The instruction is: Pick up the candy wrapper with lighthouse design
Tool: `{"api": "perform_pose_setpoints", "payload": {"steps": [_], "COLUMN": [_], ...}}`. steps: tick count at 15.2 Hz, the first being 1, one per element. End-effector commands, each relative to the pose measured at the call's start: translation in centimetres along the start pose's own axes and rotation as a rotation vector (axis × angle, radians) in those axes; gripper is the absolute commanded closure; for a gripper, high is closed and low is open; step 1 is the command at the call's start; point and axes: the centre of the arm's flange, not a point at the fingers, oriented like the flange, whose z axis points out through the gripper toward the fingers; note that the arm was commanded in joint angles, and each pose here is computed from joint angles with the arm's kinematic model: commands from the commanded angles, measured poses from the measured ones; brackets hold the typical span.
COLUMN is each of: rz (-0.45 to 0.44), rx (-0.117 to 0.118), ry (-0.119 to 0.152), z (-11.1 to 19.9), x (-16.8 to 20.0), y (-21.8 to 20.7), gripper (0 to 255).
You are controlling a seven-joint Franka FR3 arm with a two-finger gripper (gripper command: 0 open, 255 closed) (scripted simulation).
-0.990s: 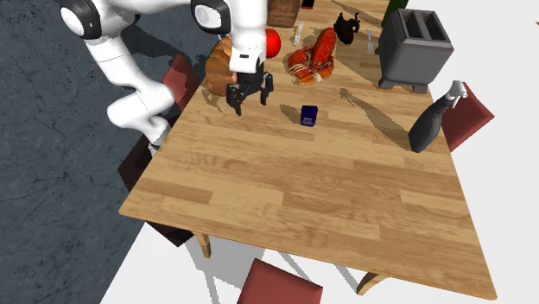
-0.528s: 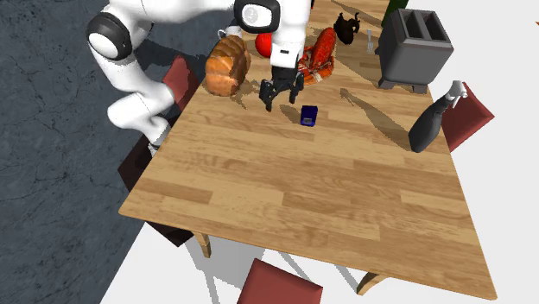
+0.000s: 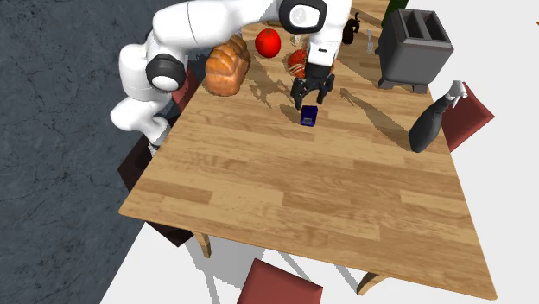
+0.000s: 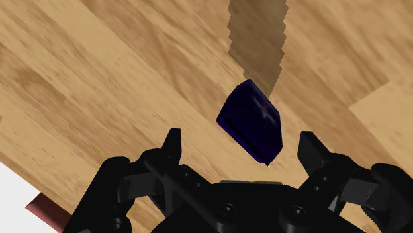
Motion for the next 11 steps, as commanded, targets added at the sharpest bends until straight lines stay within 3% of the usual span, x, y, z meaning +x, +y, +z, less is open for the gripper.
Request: {"api": "perform_pose_setpoints", "payload": {"steps": [1,8,9,11], "rz": [0.005,0.005,0.005,0.005], "rx": [-0.005,-0.005,-0.005,-0.005], "ry": [0.002,0.002,0.002,0.002], "z": [0.7,3.6,3.6,3.6], "x": [0.1,-0.2,-0.2,-0.2], "y": [-0.7,-1.2,-1.2,-1.2], "gripper": [0,0,255,255]}}
